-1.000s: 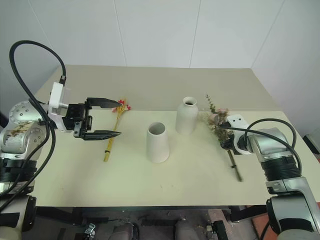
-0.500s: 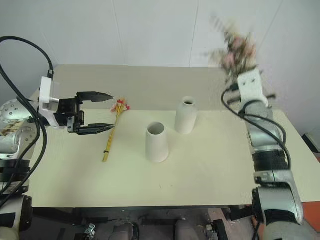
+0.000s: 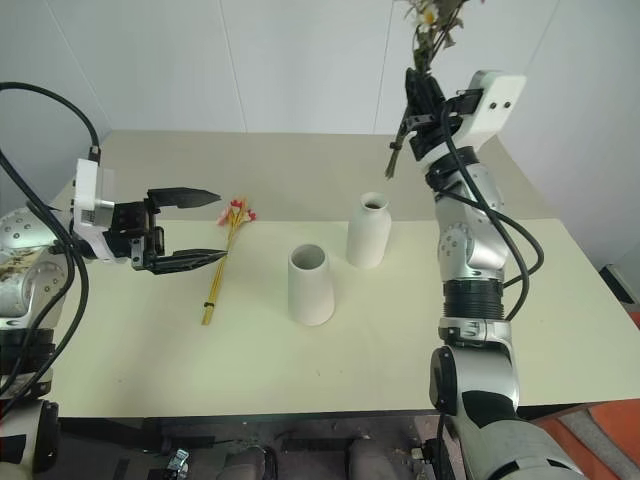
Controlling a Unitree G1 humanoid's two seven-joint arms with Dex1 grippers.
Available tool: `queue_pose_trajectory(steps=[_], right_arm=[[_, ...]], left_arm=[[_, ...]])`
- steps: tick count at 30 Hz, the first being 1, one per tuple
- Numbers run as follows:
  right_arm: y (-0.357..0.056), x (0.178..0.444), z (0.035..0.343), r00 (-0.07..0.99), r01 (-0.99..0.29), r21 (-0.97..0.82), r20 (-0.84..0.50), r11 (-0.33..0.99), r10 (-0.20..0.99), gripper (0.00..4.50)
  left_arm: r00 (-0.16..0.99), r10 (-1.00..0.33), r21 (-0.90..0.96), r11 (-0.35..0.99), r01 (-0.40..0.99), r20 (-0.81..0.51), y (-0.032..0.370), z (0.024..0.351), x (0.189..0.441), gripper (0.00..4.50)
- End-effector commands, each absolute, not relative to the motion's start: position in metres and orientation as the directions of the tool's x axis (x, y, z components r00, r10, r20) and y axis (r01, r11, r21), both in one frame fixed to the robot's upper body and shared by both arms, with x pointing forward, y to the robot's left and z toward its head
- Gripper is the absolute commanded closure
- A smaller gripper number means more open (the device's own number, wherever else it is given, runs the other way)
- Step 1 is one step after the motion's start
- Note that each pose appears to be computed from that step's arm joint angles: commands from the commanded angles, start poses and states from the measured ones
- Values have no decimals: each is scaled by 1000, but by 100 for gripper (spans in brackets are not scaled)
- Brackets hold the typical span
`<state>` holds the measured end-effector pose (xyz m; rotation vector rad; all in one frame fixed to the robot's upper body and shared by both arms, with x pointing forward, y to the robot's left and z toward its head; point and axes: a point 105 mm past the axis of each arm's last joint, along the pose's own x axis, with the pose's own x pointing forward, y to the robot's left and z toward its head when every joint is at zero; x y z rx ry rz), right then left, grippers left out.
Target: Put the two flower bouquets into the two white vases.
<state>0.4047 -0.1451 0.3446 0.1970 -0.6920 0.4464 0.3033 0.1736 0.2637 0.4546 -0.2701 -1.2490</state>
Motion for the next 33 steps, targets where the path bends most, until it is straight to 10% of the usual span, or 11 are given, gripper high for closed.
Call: queue_pose_trajectory(steps=[1, 20, 31, 33], right_arm=[[-137, 397, 358, 640, -483, -9, 679, 875, 360, 429], [-131, 410, 303, 722, -449, -28, 578, 893, 381, 429], [-129, 394, 274, 739, -451, -61, 533, 890, 412, 6], [-131, 386, 268, 740, -460, -47, 531, 887, 412, 2]], left_arm=[[312, -950, 495, 256, 830, -33, 176, 272, 297, 0], [311, -950, 491, 262, 831, -18, 177, 276, 294, 0], [317, -948, 494, 268, 827, -16, 175, 277, 297, 0], [343, -939, 497, 293, 816, -9, 175, 276, 301, 0]])
